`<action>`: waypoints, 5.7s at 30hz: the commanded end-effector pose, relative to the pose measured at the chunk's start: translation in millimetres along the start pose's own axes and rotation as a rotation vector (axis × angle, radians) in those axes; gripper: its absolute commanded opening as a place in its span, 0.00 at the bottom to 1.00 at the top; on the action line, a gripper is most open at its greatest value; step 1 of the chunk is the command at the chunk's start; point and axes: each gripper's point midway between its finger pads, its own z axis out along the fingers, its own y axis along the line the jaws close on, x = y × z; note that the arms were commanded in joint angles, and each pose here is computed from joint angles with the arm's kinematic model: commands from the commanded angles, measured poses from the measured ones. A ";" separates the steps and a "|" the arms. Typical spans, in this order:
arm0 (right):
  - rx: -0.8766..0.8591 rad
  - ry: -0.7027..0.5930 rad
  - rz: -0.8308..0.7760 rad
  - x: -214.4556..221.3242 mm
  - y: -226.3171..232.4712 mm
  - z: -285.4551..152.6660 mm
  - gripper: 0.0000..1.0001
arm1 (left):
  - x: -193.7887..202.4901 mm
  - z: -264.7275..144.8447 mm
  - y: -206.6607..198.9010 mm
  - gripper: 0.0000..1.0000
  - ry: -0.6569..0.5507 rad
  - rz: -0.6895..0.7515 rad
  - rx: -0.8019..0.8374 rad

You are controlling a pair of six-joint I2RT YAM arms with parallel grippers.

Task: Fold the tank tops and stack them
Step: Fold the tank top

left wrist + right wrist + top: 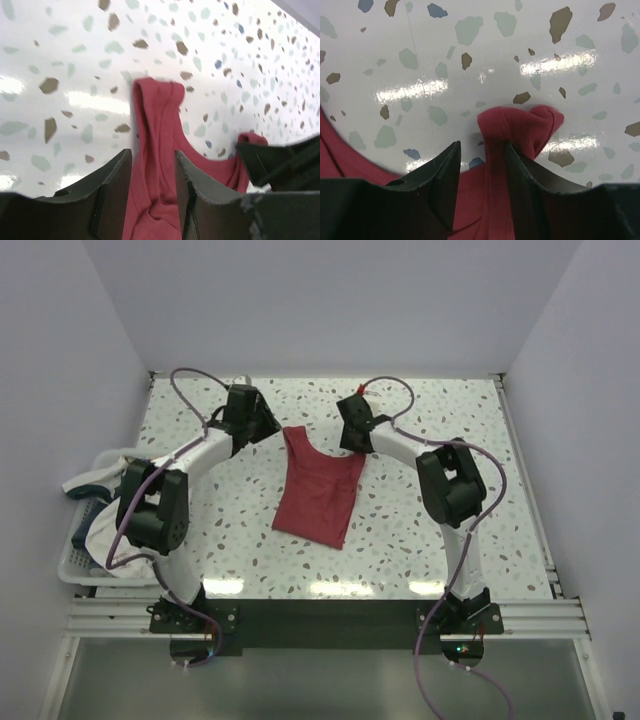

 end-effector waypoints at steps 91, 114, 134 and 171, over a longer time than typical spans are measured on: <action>-0.592 -0.191 -0.034 -57.5 175.8 -47.6 0.00 | -2.7 0.2 24.4 0.38 -0.016 -0.101 0.006; -0.734 -0.109 0.363 -47.9 118.7 -25.5 0.00 | 35.5 71.7 -28.3 0.50 0.109 -0.018 0.132; -0.861 -0.106 0.565 -63.8 99.4 -9.8 0.00 | 86.3 42.5 -11.6 0.51 0.152 0.026 0.074; -0.707 -0.100 0.565 -62.2 53.2 2.3 0.36 | 83.4 91.4 -75.1 0.56 0.159 0.180 0.220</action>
